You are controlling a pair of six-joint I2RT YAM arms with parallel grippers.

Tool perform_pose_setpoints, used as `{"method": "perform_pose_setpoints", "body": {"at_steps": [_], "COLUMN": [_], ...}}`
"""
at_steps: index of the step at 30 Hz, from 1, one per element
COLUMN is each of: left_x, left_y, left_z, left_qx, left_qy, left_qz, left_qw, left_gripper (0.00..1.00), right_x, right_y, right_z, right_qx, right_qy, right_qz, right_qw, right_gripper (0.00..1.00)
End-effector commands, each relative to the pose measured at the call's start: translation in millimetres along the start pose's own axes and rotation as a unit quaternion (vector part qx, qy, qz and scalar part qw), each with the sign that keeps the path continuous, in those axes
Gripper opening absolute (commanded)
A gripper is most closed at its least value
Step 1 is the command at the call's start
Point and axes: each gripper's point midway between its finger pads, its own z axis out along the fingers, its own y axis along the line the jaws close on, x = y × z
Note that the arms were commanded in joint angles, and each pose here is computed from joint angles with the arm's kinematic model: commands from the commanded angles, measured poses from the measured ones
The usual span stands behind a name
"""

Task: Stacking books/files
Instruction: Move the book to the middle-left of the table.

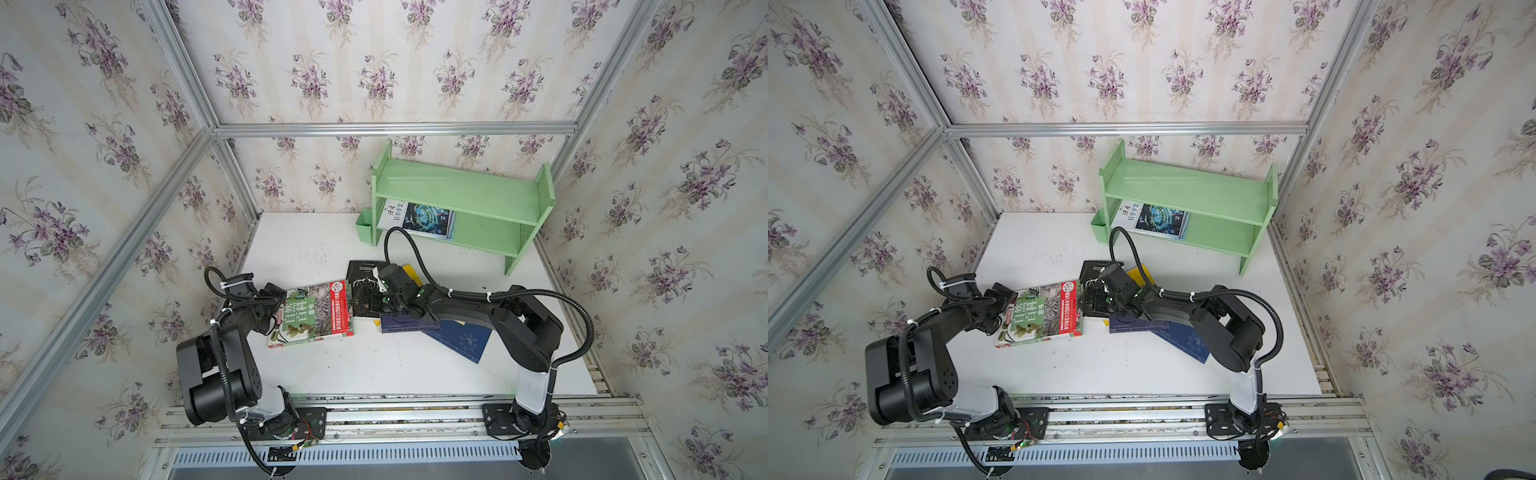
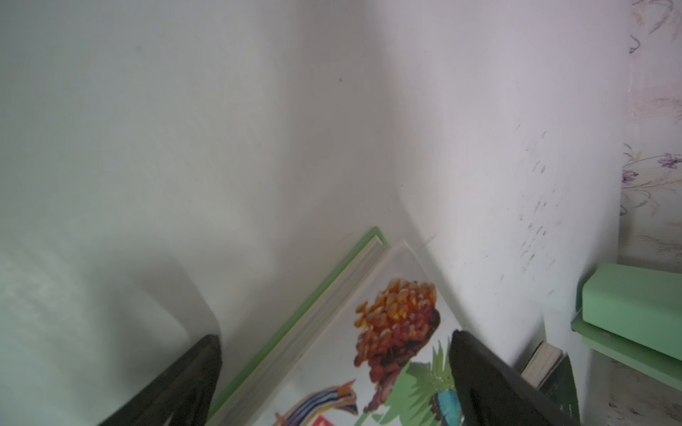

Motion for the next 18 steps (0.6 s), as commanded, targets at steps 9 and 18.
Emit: {"method": "perform_pose_setpoints", "body": {"at_steps": [9,18], "left_x": [79.2,114.2], "left_y": [36.4,23.6], "left_z": [8.8,7.4], "left_qx": [-0.047,-0.029], "left_qy": [0.144,0.192], "left_qz": [-0.048,-0.036], "left_qw": [0.987,0.98], "left_gripper": [1.0,1.0], "right_x": [27.3,55.0], "right_y": [1.0,-15.3], "right_z": [3.9,31.0], "right_qx": [-0.003,-0.011], "right_qy": [0.073,0.137], "right_qz": [0.029,0.083], "right_qw": [0.997,0.987], "right_gripper": [0.99,0.93]}}
